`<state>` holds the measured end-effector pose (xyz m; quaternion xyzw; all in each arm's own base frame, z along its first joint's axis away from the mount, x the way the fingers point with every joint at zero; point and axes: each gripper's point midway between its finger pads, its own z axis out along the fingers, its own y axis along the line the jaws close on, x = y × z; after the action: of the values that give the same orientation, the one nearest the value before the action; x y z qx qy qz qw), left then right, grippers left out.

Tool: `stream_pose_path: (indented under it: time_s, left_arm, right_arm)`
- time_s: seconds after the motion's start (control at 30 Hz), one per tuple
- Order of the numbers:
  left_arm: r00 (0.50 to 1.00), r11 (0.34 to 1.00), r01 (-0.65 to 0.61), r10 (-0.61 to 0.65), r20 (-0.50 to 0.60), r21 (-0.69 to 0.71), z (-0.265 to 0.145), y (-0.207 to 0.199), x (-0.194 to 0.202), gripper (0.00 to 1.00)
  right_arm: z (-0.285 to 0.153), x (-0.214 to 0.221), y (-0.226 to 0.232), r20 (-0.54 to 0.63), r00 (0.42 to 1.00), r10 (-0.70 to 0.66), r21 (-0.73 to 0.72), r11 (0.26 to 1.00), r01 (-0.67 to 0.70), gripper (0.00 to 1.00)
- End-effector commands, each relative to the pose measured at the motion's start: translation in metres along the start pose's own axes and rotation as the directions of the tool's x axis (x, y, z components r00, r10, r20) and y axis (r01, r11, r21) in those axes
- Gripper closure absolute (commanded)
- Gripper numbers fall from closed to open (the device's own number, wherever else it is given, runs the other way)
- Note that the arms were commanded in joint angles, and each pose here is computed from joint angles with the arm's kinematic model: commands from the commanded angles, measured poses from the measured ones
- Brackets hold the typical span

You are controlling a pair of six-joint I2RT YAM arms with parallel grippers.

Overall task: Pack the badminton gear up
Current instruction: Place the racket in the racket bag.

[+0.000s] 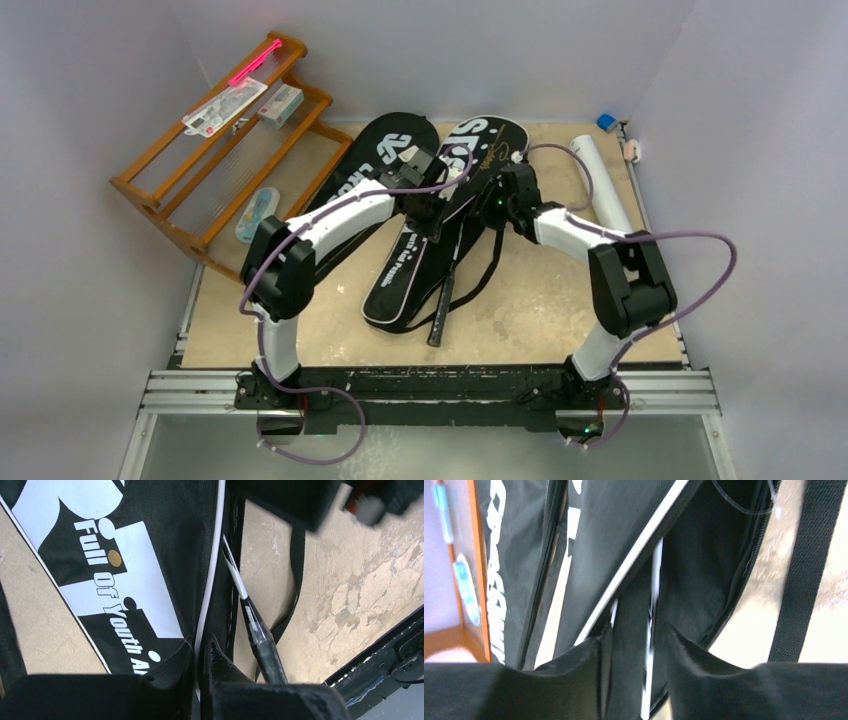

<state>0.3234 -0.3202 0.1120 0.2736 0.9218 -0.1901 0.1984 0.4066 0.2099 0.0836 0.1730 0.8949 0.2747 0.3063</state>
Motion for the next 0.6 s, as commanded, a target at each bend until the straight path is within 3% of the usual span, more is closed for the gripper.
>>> stream_pose_path:
  time_s: [0.0, 0.3, 0.57]
  left_arm:
    - [0.998, 0.999, -0.033, 0.031, 0.059, 0.032, -0.014, -0.01, -0.018, 1.0]
    - [0.998, 0.999, -0.032, 0.03, 0.058, 0.031, -0.014, -0.01, -0.018, 1.0]
    - [0.998, 0.999, -0.029, 0.027, 0.05, 0.037, -0.012, -0.011, -0.017, 1.0]
  right_arm:
    - [-0.037, 0.01, 0.023, 0.028, 0.998, -0.052, -0.155, 0.986, 0.056, 0.49]
    - [-0.076, 0.097, -0.005, -0.138, 0.99, -0.025, -0.242, 0.97, -0.01, 0.5]
    - [-0.1, 0.191, 0.012, -0.319, 0.942, -0.109, -0.359, 0.933, -0.014, 0.45]
